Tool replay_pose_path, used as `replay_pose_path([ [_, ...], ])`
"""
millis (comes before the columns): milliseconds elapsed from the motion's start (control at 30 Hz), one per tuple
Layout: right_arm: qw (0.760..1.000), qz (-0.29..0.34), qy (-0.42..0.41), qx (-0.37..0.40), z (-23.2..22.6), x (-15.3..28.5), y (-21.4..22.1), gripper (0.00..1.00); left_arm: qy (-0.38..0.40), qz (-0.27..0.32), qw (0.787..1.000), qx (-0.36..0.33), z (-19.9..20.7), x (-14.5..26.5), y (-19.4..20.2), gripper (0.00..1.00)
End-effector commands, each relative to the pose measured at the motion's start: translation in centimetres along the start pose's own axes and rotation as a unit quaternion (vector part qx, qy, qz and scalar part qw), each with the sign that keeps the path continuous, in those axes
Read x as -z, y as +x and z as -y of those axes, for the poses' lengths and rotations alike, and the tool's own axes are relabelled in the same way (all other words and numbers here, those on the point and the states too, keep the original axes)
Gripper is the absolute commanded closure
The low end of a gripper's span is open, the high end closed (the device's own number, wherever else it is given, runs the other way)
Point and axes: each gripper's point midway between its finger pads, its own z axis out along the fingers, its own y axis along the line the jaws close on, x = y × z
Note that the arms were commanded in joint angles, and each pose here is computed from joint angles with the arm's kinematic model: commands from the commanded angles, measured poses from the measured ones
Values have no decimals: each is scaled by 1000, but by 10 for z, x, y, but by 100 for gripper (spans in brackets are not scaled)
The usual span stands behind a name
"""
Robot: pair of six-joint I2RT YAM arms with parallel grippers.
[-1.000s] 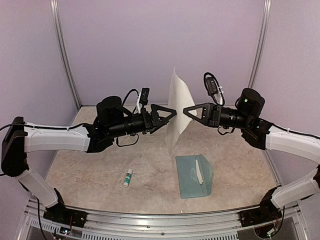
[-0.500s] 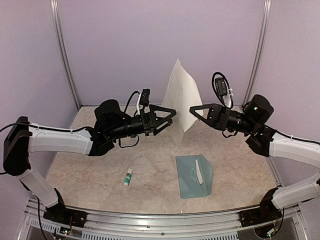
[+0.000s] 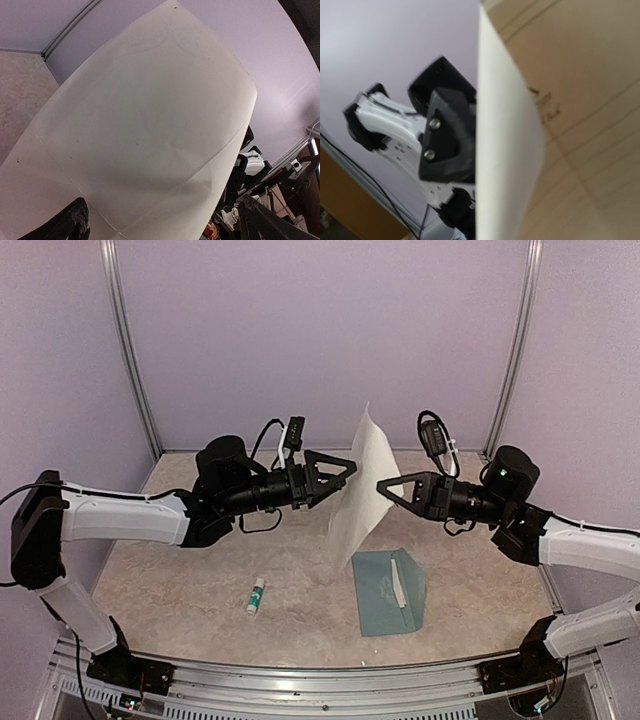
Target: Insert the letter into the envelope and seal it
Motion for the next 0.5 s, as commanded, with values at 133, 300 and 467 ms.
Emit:
replay_pose_path([
  [133, 994, -55, -28, 90, -46, 4, -12, 100, -116, 11, 986, -116, -17, 57, -34, 1],
  [300, 987, -95, -78, 102, -69, 7, -5, 100, -116, -31, 978, -169, -12, 76, -36, 1],
  [467, 986, -102, -78, 108, -75, 8, -9, 100, -105, -63, 967, -222, 5, 83, -33, 1],
])
